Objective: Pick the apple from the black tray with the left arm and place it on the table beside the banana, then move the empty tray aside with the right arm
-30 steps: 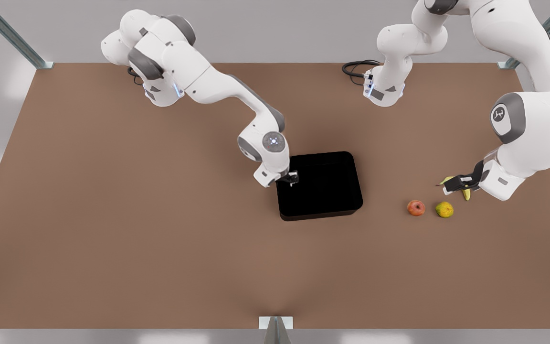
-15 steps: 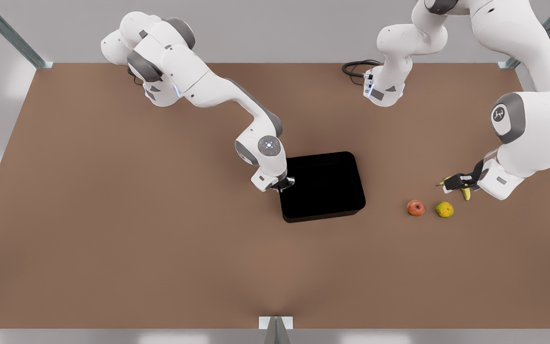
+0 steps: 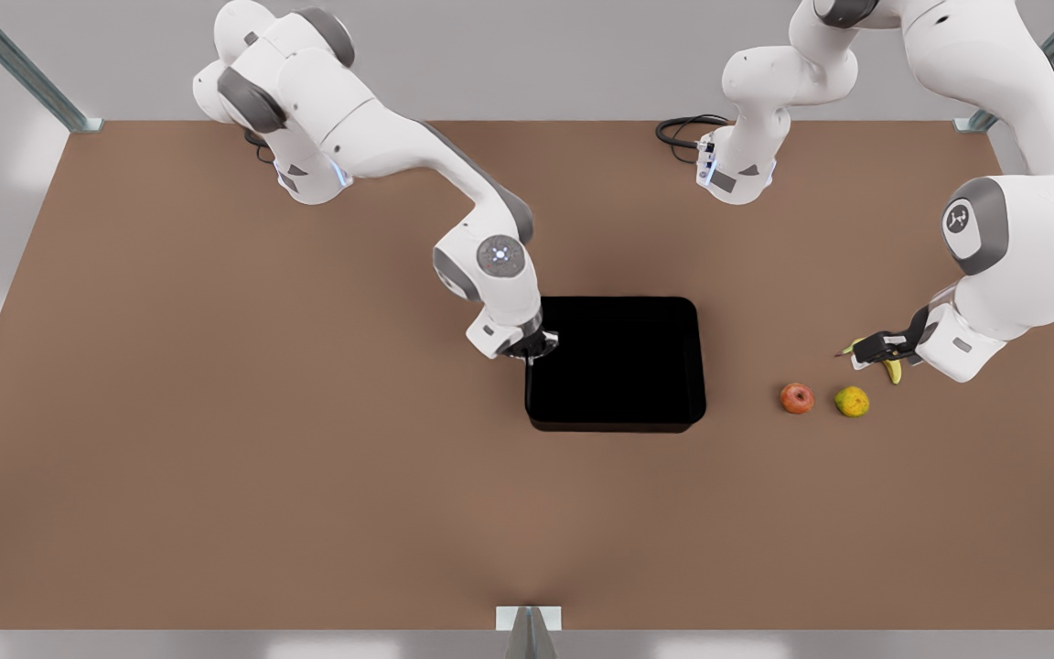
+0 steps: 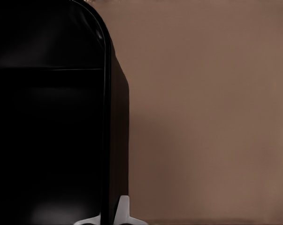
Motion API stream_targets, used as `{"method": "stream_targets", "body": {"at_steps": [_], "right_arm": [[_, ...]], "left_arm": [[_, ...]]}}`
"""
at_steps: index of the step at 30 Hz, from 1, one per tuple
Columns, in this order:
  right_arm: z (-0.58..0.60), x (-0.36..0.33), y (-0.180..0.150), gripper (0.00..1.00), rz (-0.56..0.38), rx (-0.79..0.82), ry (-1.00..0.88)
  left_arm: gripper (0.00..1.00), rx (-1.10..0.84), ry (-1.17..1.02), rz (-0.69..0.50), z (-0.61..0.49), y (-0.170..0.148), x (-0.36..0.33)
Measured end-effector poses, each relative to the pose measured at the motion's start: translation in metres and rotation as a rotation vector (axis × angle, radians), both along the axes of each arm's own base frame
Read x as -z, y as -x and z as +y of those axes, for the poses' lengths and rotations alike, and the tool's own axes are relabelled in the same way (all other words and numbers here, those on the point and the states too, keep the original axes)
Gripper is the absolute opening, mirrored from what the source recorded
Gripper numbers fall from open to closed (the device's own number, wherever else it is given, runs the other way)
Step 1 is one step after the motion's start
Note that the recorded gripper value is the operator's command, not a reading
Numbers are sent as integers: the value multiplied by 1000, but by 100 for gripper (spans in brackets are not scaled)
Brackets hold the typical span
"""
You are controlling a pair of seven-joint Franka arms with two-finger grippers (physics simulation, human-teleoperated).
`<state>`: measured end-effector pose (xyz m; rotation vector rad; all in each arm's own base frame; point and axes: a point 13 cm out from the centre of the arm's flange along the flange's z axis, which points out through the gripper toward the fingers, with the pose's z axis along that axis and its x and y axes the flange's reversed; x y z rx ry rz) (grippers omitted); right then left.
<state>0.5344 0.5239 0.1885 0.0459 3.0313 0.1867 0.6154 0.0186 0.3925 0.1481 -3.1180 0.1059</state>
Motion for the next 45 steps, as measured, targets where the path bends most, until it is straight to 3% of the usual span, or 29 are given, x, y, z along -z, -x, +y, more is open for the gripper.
{"method": "stream_targets", "body": {"at_steps": [7, 13, 20, 27, 38, 45], "right_arm": [[-61, -82, -8, 12, 45, -23, 60], [-178, -128, -50, 10, 116, 48, 86], [-320, -158, -78, 10, 200, 61, 67], [-455, -172, -96, 9, 205, -3, 43], [-666, -169, -79, 9, 197, -150, 86], [-728, -97, -67, 10, 304, -266, 119]], "left_arm": [[100, 4, 0, 0, 1, 0, 0], [100, 8, 0, 1, 1, 0, 0], [100, 10, 0, 1, 1, 0, 0], [100, 12, 0, 2, 1, 1, 1], [100, 13, 0, 2, 1, 0, 1], [100, 14, 0, 2, 0, 1, 1]]}}
